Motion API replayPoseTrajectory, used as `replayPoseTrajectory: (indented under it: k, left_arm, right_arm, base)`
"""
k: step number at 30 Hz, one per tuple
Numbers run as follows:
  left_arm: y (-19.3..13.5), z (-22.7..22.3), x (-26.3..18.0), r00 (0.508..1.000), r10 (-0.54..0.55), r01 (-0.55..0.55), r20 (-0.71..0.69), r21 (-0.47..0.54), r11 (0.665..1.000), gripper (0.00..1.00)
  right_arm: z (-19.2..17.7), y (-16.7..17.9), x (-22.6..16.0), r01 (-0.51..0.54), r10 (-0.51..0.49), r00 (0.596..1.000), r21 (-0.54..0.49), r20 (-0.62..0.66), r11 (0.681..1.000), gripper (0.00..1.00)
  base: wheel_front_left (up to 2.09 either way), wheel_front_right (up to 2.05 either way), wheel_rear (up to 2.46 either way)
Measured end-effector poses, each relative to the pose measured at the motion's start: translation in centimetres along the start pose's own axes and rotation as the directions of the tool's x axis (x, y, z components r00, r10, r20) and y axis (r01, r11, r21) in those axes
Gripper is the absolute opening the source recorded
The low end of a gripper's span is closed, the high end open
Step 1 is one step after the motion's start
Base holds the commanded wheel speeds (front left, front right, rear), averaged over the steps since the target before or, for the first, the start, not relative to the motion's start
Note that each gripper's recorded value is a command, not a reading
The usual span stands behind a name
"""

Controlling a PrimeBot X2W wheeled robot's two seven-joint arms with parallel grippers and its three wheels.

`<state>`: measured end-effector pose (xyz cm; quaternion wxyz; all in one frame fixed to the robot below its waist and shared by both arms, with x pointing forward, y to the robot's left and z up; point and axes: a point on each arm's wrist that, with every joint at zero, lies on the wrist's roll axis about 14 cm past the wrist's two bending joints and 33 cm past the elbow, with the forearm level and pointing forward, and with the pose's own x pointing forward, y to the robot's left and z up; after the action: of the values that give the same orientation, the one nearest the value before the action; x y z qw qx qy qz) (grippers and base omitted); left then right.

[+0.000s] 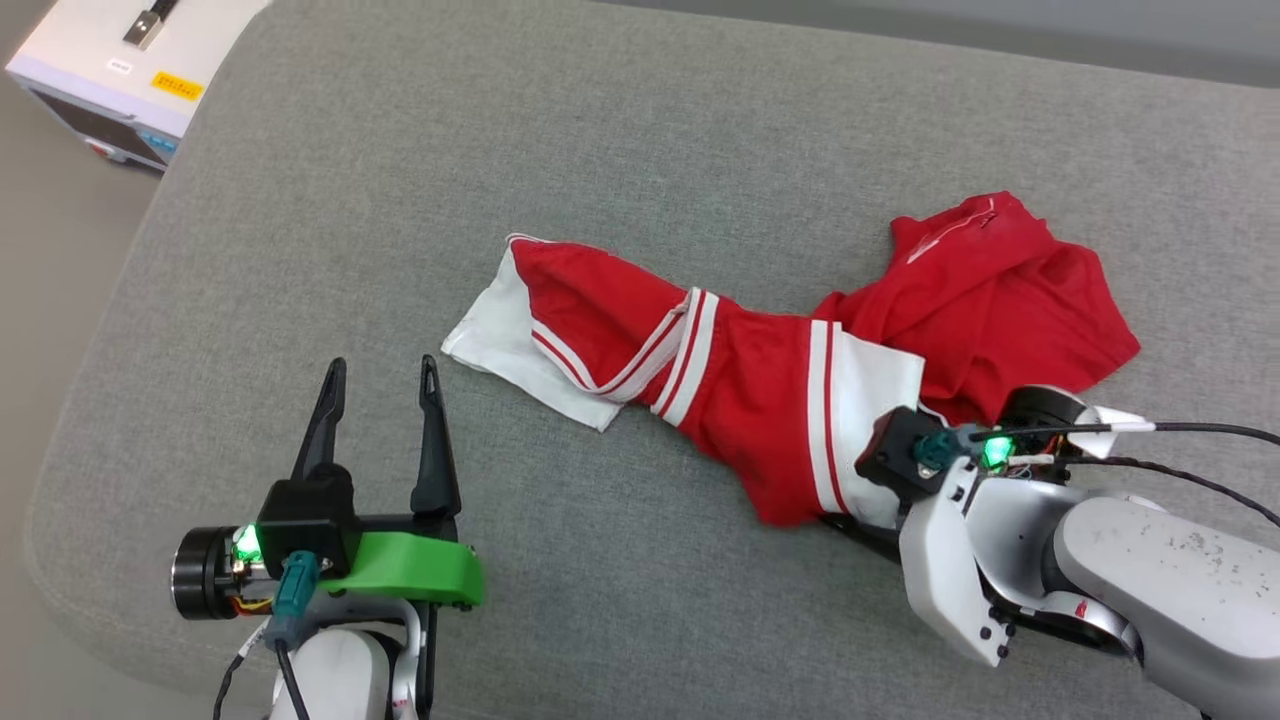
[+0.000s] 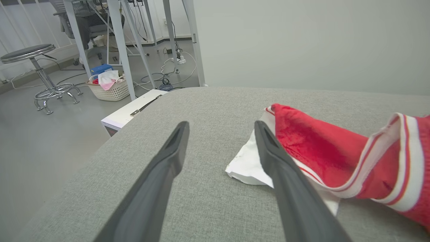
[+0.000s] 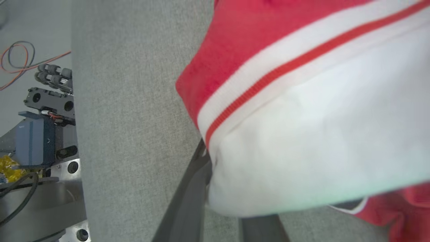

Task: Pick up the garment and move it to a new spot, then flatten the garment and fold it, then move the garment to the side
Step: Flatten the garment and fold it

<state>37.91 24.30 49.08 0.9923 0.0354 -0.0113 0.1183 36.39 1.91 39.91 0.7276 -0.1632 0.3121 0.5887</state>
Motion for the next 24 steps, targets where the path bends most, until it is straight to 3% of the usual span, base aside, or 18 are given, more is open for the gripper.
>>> replayPoseTrajectory:
  k: [5,8,12,15,18,24]
  left_arm:
    - [-0.7,0.5,-0.1,1.0,-0.026,0.026,0.017,-0.004,1.0,1.0]
    - [-1.1,0.7,-0.2,0.999,-0.04,0.04,0.024,-0.007,0.999,1.0]
    - [-2.0,0.7,-0.6,0.997,-0.07,0.07,0.024,-0.018,0.997,1.0]
    - [-2.6,0.7,-0.8,0.996,-0.089,0.09,0.025,-0.022,0.996,1.0]
    - [-3.2,0.8,-1.0,0.994,-0.107,0.108,0.029,-0.027,0.994,1.0]
    - [-4.2,1.1,-1.1,0.99,-0.137,0.139,0.037,-0.036,0.99,1.0]
  right_arm:
    - [3.6,-1.5,-2.6,0.087,-0.089,0.976,0.022,0.196,0.996,0.0]
    - [4.6,-2.8,-5.0,0.154,-0.174,0.94,0.089,0.294,0.984,0.0]
    - [4.1,-5.1,-8.7,0.267,-0.324,0.872,0.199,0.368,0.943,0.0]
    - [2.5,-6.3,-11.3,0.331,-0.438,0.813,0.315,0.382,0.89,0.0]
    - [-0.7,-7.6,-14.1,0.415,-0.564,0.751,0.42,0.344,0.807,0.0]
    - [-8.8,-7.2,-16.9,0.517,-0.705,0.689,0.57,0.165,0.639,0.0]
  base:
    - [0.0,0.0,0.0]
    - [0.0,0.0,0.0]
    - [0.0,0.0,0.0]
    - [0.0,0.0,0.0]
    - [0.0,0.0,0.0]
    - [0.0,0.0,0.0]
